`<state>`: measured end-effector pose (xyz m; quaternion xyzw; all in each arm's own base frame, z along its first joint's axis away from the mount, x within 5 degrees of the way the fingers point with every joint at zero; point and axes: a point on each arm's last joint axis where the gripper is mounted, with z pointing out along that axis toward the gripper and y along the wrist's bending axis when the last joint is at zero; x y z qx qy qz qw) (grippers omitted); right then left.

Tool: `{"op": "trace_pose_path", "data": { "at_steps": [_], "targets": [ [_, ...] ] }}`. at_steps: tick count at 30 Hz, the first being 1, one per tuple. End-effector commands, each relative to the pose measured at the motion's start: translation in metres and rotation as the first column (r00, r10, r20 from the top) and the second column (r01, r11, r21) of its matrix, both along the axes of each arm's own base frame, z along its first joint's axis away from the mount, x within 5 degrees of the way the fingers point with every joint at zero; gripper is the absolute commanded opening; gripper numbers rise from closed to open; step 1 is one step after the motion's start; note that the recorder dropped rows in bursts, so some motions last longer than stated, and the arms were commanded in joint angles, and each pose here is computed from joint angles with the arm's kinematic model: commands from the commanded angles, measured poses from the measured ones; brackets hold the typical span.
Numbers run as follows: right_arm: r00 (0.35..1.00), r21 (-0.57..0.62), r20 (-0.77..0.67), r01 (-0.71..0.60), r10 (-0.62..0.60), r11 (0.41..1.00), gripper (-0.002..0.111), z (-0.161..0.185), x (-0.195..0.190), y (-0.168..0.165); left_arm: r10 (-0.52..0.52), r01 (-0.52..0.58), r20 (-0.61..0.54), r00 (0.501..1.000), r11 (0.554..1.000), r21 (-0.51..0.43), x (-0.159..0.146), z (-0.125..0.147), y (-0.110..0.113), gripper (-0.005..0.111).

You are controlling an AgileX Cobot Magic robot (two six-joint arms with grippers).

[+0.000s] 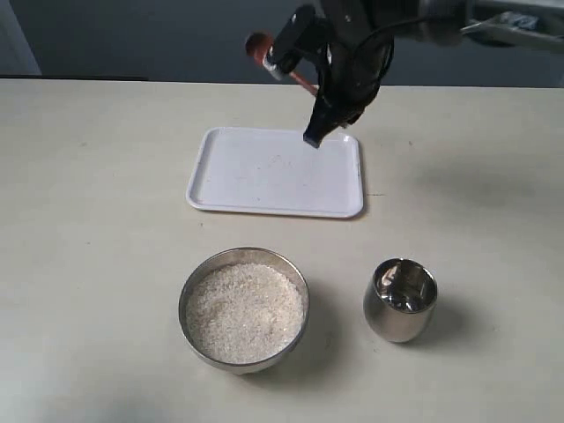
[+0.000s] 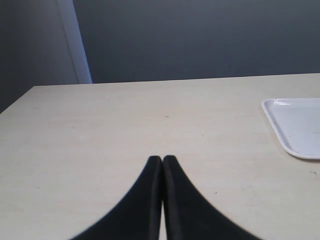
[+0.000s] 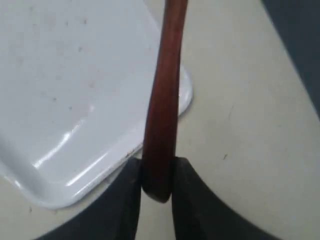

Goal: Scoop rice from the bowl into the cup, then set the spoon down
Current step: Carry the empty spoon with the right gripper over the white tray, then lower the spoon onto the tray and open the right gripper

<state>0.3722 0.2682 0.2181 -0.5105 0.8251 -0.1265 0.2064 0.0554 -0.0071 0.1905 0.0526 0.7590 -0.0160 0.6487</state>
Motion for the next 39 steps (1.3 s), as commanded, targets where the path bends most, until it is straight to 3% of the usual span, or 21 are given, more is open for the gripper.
{"op": "trace_pose_path", "data": {
  "at_steps": [1, 12, 19, 26, 30, 32, 35, 39],
  "targets": [
    [0.995, -0.079, -0.103, -0.005, -0.004, 0.997, -0.001, -0.047, 0.015, 0.007, 0.000, 0.000, 0.017, 1.000, 1.000, 0.000, 0.000, 0.002, 0.000, 0.001],
    [0.982, -0.128, -0.187, 0.009, -0.033, 0.992, 0.000, -0.093, 0.022, 0.012, 0.000, 0.000, 0.017, 1.000, 1.000, 0.000, 0.000, 0.002, 0.000, 0.001],
    [0.977, -0.152, -0.209, 0.015, -0.047, 0.988, 0.029, -0.095, 0.021, 0.009, 0.000, 0.000, 0.017, 1.000, 1.000, 0.000, 0.000, 0.002, 0.000, 0.001],
    [0.976, -0.163, -0.210, 0.019, -0.053, 0.986, 0.031, -0.094, 0.020, 0.008, 0.000, 0.000, 0.017, 1.000, 1.000, 0.000, 0.000, 0.002, 0.000, 0.001],
    [0.980, -0.155, -0.180, 0.060, -0.088, 0.986, 0.029, -0.071, 0.019, 0.005, 0.000, 0.000, 0.017, 1.000, 1.000, 0.000, 0.000, 0.002, 0.000, 0.001],
    [0.977, -0.124, -0.163, 0.116, -0.136, 0.985, 0.021, -0.053, 0.016, 0.003, 0.000, 0.000, 0.017, 1.000, 1.000, 0.000, 0.000, 0.002, 0.000, 0.001],
    [0.961, 0.014, -0.140, 0.244, -0.240, 0.970, -0.001, -0.017, 0.010, 0.004, 0.000, 0.000, 0.017, 1.000, 1.000, 0.000, 0.000, 0.002, 0.000, 0.001],
    [0.960, 0.233, -0.119, 0.273, -0.252, 0.933, 0.000, 0.037, -0.005, 0.003, 0.000, 0.000, 0.017, 1.000, 1.000, 0.000, 0.000, 0.002, 0.000, 0.001]
  ]
}}
